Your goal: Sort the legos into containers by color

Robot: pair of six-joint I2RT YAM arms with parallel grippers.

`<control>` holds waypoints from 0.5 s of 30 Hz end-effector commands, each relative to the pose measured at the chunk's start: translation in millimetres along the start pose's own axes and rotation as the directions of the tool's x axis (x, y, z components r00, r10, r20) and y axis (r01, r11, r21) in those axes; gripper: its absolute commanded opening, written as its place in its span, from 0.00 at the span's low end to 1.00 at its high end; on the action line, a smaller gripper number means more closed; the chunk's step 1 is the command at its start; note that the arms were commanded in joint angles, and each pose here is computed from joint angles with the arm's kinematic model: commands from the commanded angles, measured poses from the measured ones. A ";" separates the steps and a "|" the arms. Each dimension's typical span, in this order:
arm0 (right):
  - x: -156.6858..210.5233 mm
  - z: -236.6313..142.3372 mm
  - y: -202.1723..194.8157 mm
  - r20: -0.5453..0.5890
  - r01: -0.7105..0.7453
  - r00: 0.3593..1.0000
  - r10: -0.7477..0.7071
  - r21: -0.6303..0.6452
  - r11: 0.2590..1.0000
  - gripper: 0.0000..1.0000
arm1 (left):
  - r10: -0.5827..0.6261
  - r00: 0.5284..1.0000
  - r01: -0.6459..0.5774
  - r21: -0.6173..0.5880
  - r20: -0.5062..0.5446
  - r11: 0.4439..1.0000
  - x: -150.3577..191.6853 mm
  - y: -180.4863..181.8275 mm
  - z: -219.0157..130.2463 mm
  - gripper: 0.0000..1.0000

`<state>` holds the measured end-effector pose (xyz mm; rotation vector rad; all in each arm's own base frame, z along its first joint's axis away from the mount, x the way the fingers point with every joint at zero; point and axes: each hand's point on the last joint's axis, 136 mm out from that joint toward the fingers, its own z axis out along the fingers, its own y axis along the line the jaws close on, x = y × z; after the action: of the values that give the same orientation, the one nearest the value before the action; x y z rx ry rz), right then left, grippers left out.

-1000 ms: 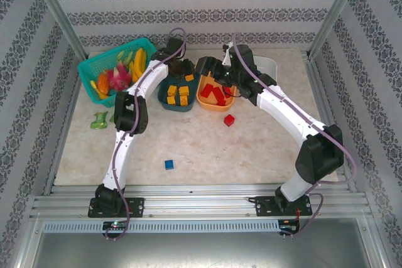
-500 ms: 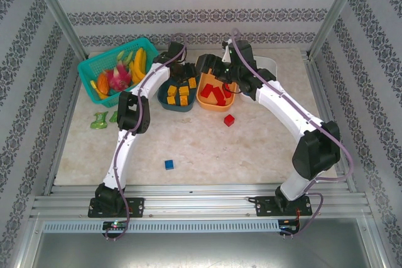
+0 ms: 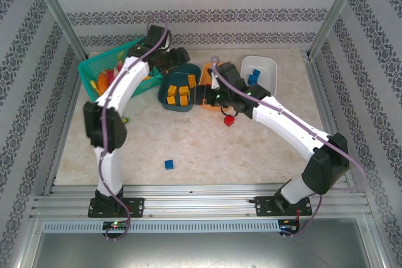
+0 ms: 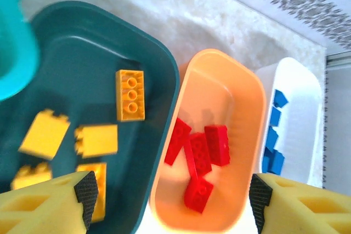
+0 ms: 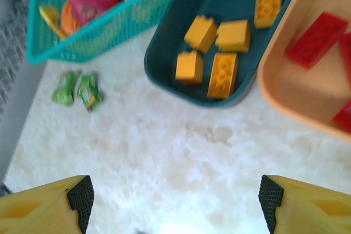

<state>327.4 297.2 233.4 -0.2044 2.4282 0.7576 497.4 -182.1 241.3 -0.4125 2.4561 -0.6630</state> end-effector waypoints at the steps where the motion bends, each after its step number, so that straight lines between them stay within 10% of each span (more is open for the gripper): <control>1: 35.4 4.0 -3.0 -0.075 0.063 0.996 -0.056 0.090 0.994 0.81 | -0.068 0.997 0.065 -0.116 -0.023 0.991 35.1 45.1 -35.1 0.77; 15: 182.3 56.6 42.8 -0.399 0.109 0.917 -0.007 0.235 0.966 0.79 | -0.134 0.987 0.123 -0.117 -0.087 0.985 218.4 142.7 -191.9 0.91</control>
<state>200.9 372.8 121.0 -0.4550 2.7907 0.4987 225.6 -94.7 220.4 -0.5428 2.5117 -0.6273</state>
